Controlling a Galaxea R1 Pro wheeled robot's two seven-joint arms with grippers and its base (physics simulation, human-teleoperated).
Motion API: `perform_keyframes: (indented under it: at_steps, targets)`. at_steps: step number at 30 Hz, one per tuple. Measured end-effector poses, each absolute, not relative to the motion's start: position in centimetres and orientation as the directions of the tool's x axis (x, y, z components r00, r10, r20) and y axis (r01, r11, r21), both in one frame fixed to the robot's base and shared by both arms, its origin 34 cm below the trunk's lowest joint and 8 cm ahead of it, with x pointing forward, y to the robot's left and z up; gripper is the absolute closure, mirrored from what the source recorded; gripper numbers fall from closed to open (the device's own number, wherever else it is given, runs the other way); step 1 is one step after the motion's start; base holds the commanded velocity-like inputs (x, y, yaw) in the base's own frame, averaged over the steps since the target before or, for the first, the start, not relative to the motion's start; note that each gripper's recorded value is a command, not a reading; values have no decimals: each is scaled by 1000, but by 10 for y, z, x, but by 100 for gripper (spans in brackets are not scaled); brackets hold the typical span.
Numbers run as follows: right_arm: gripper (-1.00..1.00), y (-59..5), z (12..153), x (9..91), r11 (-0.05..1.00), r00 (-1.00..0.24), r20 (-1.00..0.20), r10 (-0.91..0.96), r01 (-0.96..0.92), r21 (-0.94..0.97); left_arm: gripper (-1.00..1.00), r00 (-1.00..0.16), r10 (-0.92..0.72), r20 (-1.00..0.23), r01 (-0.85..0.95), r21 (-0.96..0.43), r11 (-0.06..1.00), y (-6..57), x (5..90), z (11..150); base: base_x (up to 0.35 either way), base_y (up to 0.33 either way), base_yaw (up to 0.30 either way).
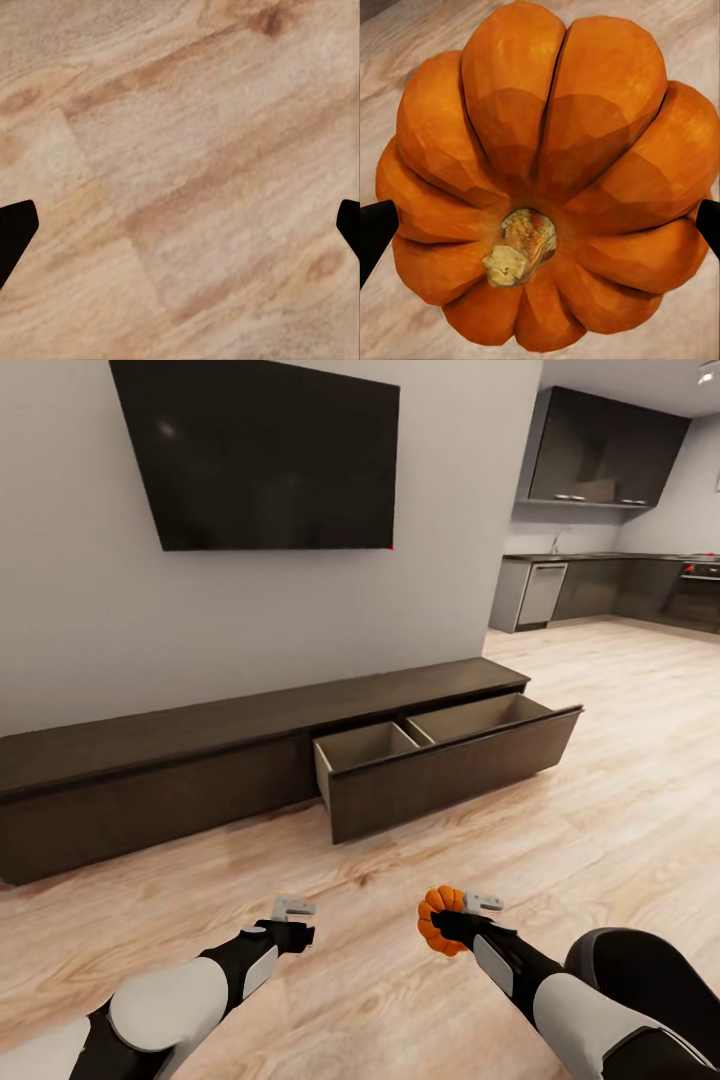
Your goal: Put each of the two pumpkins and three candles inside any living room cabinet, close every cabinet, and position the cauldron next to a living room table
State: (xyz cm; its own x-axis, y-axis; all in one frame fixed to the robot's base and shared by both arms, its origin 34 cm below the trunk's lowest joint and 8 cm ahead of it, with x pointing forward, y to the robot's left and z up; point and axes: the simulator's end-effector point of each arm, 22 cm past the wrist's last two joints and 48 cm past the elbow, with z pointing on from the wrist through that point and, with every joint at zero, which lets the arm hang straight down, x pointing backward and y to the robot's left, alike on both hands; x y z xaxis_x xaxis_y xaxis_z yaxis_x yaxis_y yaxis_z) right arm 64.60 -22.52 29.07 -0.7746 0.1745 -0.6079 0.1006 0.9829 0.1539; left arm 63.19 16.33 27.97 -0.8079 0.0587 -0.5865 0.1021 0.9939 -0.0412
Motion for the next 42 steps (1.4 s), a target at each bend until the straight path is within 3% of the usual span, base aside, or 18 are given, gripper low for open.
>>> perform_keyframes:
  at_steps: [14, 20, 21, 22, 23, 25, 29, 32, 35, 38, 40, 42]
  targets:
    - [100, -226, 291, 646, 983, -774, -609, 176, 102, 154, -100, -808, 58, -586, 102, -42, 994, 163, 632, 280, 309, 173, 0]
    - [100, -245, 286, 642, 983, -785, -592, 181, 137, 119, -100, -811, 56, -582, 104, -49, 993, 162, 631, 279, 17, 12, 0]
    - [100, -257, 281, 634, 983, -816, -549, 182, 150, 104, -100, -815, 47, -577, 97, -55, 994, 163, 630, 278, 0, 0, 0]
    - [100, -276, 268, 607, 986, -889, -426, 167, 153, 68, -100, -831, 4, -556, 59, -81, 995, 166, 626, 275, 0, 0, 0]
    - [100, -271, 259, 574, 991, -957, -255, 135, 124, 58, -100, -852, -35, -523, 26, -109, 994, 166, 620, 271, 0, 0, 0]
    - [100, -246, 274, 559, 993, -990, -115, 87, 76, 93, -100, -866, -52, -498, 13, -125, 992, 164, 615, 268, 0, 0, 0]
    - [100, -225, 401, 653, 998, -935, -353, 26, 5, 60, -100, -893, -65, -444, -4, -136, 991, 166, 604, 262, 0, 0, 0]
    - [100, -275, 394, 640, 988, -954, -279, 111, 136, -72, -100, -904, -67, -421, -13, -130, 991, 174, 600, 259, 0, 0, 0]
    - [100, -286, 439, 651, 969, -933, -263, 245, 224, 106, -100, -918, -65, -391, -15, -129, 992, 176, 593, 256, 0, 0, 0]
    - [100, -342, 557, 689, 951, -882, -364, 300, 246, 188, -100, -922, -64, -381, -15, -129, 991, 175, 591, 256, 0, 0, 0]
    - [100, -327, 599, 678, 952, -909, -308, 281, 224, 207, -100, -933, -60, -356, -15, -129, 992, 174, 585, 253, 0, 0, 0]
    - [100, -312, 630, 705, 962, -899, -347, 266, 223, 159, -100, -935, -59, -349, -15, -127, 992, 175, 584, 253, 0, 0, 0]
